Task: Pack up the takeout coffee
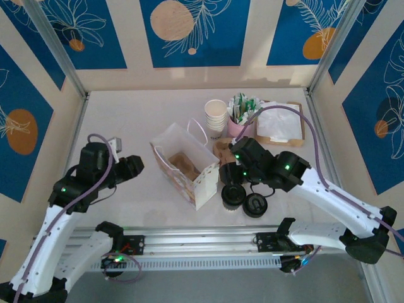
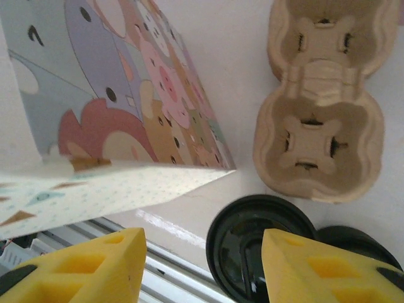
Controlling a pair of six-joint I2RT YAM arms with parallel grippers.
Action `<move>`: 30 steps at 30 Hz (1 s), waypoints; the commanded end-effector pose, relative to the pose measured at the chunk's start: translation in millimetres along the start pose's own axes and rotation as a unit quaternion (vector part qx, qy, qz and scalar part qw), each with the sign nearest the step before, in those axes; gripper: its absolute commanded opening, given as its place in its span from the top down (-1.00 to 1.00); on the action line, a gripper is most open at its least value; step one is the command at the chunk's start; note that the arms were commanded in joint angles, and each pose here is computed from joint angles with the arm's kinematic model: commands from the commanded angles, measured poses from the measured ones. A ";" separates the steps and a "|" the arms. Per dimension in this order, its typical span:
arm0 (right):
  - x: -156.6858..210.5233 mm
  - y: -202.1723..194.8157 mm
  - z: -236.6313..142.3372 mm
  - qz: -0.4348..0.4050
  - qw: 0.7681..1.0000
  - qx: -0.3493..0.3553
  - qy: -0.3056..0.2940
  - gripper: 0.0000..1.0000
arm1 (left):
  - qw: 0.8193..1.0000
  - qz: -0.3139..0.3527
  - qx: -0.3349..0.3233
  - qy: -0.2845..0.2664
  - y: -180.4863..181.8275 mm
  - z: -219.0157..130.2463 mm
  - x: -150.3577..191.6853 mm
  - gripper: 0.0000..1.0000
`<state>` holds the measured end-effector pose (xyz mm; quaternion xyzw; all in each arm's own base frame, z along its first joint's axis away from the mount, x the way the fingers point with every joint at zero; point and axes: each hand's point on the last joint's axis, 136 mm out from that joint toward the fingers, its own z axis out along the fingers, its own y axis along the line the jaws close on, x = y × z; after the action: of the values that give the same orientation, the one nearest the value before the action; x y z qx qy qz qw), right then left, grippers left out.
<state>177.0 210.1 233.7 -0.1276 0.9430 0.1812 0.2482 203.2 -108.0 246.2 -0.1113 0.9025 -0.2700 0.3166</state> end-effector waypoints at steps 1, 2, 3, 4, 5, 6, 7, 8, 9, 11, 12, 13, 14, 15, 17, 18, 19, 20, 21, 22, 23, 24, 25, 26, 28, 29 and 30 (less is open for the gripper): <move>-14.4 21.9 10.0 -0.017 0.999 -0.046 -0.022 -0.06 | 0.998 -0.014 0.050 0.022 -12.8 13.3 11.8 0.15; -16.0 25.4 12.0 -0.021 0.998 -0.052 -0.023 -0.08 | 0.998 -0.015 0.053 0.024 -12.6 16.9 13.3 0.14; -16.8 31.1 14.4 -0.027 0.997 -0.061 -0.023 -0.10 | 0.998 -0.017 0.056 0.027 -12.2 20.9 15.4 0.14; -17.8 36.3 16.0 -0.034 0.997 -0.069 -0.024 -0.12 | 0.998 -0.018 0.059 0.028 -11.9 24.3 16.4 0.14; -18.0 41.3 17.8 -0.040 0.996 -0.075 -0.023 -0.13 | 0.997 -0.019 0.061 0.031 -12.0 27.2 17.9 0.14; -17.4 47.8 19.2 -0.050 0.995 -0.082 -0.022 -0.13 | 0.997 -0.021 0.062 0.034 -11.7 30.5 18.7 0.14; -16.9 53.4 20.5 -0.058 0.994 -0.088 -0.021 -0.13 | 0.997 -0.021 0.064 0.038 -12.3 33.2 19.8 0.14; -15.9 58.7 21.5 -0.066 0.993 -0.092 -0.020 -0.13 | 0.997 -0.022 0.062 0.039 -11.3 35.7 19.9 0.14; -13.3 63.4 23.0 -0.073 0.993 -0.093 -0.016 -0.14 | 0.997 -0.021 0.058 0.038 -10.3 37.7 19.2 0.14; -8.0 68.8 26.3 -0.078 0.993 -0.093 -0.008 -0.15 | 0.998 -0.023 0.049 0.035 -7.3 41.8 17.1 0.14; -3.6 71.6 27.5 -0.081 0.992 -0.093 -0.001 -0.15 | 0.998 -0.026 0.043 0.033 -5.2 43.3 16.1 0.14; -0.3 72.4 27.5 -0.081 0.993 -0.089 0.003 -0.16 | 0.998 -0.030 0.039 0.031 -3.4 45.5 15.3 0.13; 2.2 71.5 27.5 -0.079 0.993 -0.083 0.005 -0.16 | 0.998 -0.033 0.037 0.030 -2.6 47.5 14.8 0.12; 4.2 69.6 26.9 -0.074 0.994 -0.076 0.005 -0.16 | 0.998 -0.035 0.035 0.028 -1.9 49.1 13.8 0.12; 5.7 65.7 23.4 -0.060 0.996 -0.068 0.004 -0.17 | 0.998 -0.038 0.034 0.026 -2.3 51.9 11.6 0.11; 6.1 63.3 20.9 -0.053 0.996 -0.065 0.004 -0.18 | 0.998 -0.037 0.033 0.024 -2.7 52.8 9.7 0.11; 6.4 60.6 18.1 -0.046 0.997 -0.060 0.002 -0.19 | 0.999 -0.038 0.031 0.022 -2.7 53.8 7.9 0.10; 6.3 57.1 15.7 -0.038 0.998 -0.054 0.000 -0.20 | 0.999 -0.036 0.031 0.020 -3.5 54.7 6.4 0.10; 6.5 54.1 12.6 -0.033 0.998 -0.049 -0.001 -0.21 | 0.999 -0.037 0.032 0.018 -4.6 55.9 4.1 0.10; 6.6 50.7 9.0 -0.028 0.999 -0.043 -0.001 -0.21 | 0.999 -0.039 0.031 0.016 -5.1 57.2 2.1 0.10; 7.5 46.7 6.2 -0.023 0.999 -0.034 0.001 -0.21 | 0.999 -0.041 0.034 0.014 -6.8 58.7 0.1 0.09; 8.8 40.0 2.3 -0.017 1.000 -0.019 0.005 -0.21 | 0.998 -0.041 0.040 0.012 -10.2 60.7 -2.3 0.09; 11.2 32.2 -2.1 -0.010 1.000 0.000 0.013 -0.21 | 0.998 -0.042 0.044 0.011 -12.8 62.6 -4.6 0.09; 13.6 24.9 -6.0 -0.004 1.000 0.017 0.021 -0.21 | 0.998 -0.043 0.043 0.010 -13.5 63.9 -6.8 0.09; 21.8 9.4 -14.9 0.010 0.998 0.054 0.042 -0.21 | 0.998 -0.042 0.044 0.005 -15.8 68.5 -11.7 0.09; 25.1 3.2 -19.0 0.018 0.996 0.067 0.049 -0.21 | 0.998 -0.043 0.043 0.002 -15.9 70.2 -14.0 0.09; 29.6 -3.3 -23.1 0.026 0.995 0.080 0.057 -0.21 | 0.998 -0.045 0.041 0.000 -16.1 72.8 -16.3 0.09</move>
<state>153.8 232.6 238.9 -0.1357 0.9515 0.1639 0.2223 250.0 -141.0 200.3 -0.1385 0.8974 -0.3101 0.2818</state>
